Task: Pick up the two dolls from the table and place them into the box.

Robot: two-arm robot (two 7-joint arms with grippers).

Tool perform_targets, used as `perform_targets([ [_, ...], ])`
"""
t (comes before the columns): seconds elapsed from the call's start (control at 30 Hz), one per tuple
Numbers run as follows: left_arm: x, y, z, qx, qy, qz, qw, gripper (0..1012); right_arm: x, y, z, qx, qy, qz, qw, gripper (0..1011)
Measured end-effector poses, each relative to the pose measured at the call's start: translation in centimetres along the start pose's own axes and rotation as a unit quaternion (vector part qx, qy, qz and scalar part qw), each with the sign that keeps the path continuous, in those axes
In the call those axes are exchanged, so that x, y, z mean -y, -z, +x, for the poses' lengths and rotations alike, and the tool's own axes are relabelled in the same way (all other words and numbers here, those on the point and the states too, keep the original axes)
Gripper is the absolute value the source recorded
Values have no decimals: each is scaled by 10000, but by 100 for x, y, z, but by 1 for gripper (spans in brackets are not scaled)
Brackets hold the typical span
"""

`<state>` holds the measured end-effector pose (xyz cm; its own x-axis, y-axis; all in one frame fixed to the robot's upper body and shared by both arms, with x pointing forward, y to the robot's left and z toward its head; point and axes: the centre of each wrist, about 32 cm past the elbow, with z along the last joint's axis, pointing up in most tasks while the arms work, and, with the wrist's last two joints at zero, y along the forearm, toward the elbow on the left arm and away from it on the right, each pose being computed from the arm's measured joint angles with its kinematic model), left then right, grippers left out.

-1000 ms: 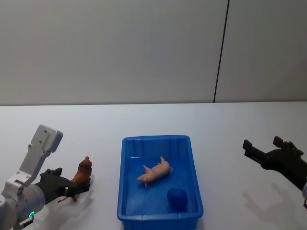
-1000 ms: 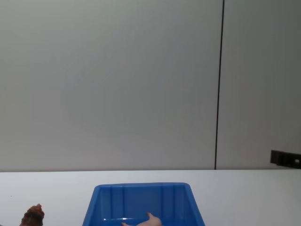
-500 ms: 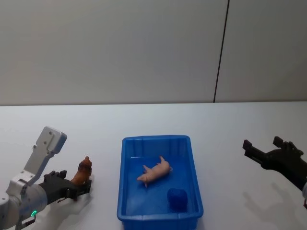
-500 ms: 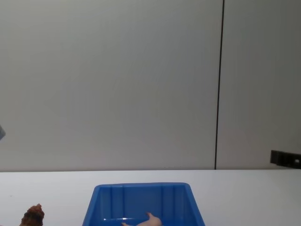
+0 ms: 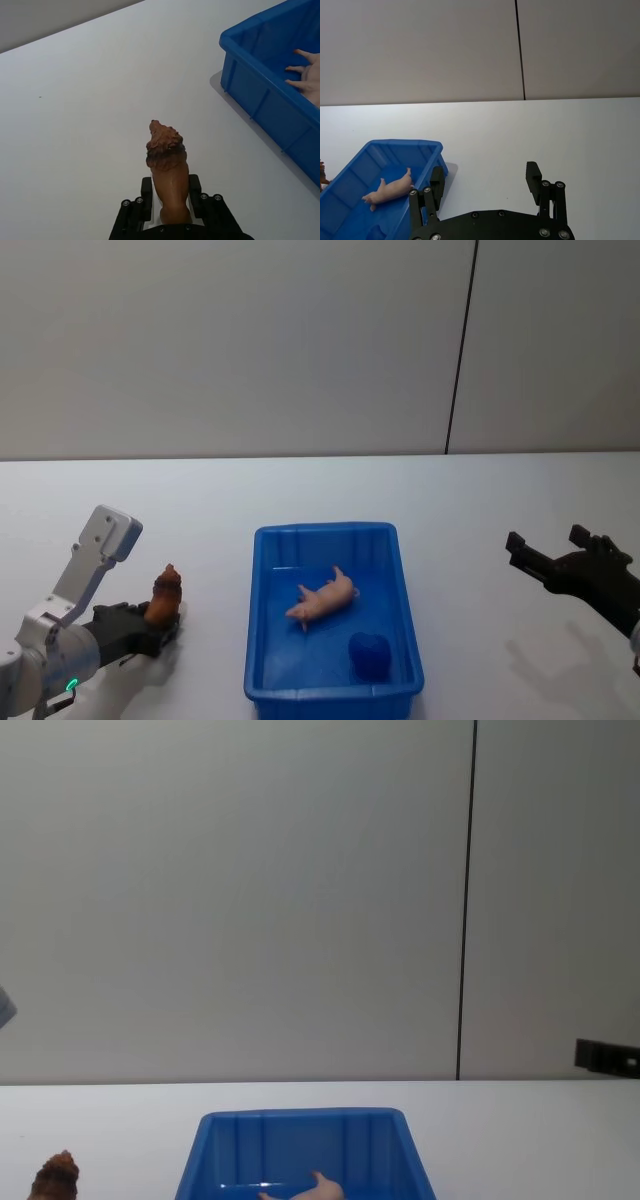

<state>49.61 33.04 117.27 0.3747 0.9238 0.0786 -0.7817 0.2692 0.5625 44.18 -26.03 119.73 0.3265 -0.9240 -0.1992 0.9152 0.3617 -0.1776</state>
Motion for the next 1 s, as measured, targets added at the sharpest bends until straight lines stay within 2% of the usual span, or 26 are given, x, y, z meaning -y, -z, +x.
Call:
perform_targets([
  [0.03,1,0,1,0,1,2,10000,464,0,0,0,0,0,0,10000,1001],
  [0.13,5,-1,3,4,3,6,10000,375,0,0,0,0,0,0,10000,1001],
  [0.4,8,-1,4,10,14,-6,10000,361,0,0,0,0,0,0,10000,1001],
  [0.6,-16,-53,0,64,52,-210,9997,363,0,0,0,0,0,0,10000,1001],
  [0.67,-28,-83,-1,87,72,-291,9995,363,0,0,0,0,0,0,10000,1001],
  [0.77,-57,-168,-7,153,147,-508,9985,363,0,0,0,0,0,0,10000,1001],
  [0.8,-57,-168,-7,153,147,-508,9985,363,0,0,0,0,0,0,10000,1001],
  [0.9,-94,-294,-17,241,262,-782,9963,363,0,0,0,0,0,0,10000,1001],
  [0.97,-104,-341,-21,271,315,-876,9953,361,0,0,0,0,0,0,10000,1001],
  [1.0,-118,-400,-31,304,389,-991,9939,363,0,0,0,0,0,0,10000,1001],
])
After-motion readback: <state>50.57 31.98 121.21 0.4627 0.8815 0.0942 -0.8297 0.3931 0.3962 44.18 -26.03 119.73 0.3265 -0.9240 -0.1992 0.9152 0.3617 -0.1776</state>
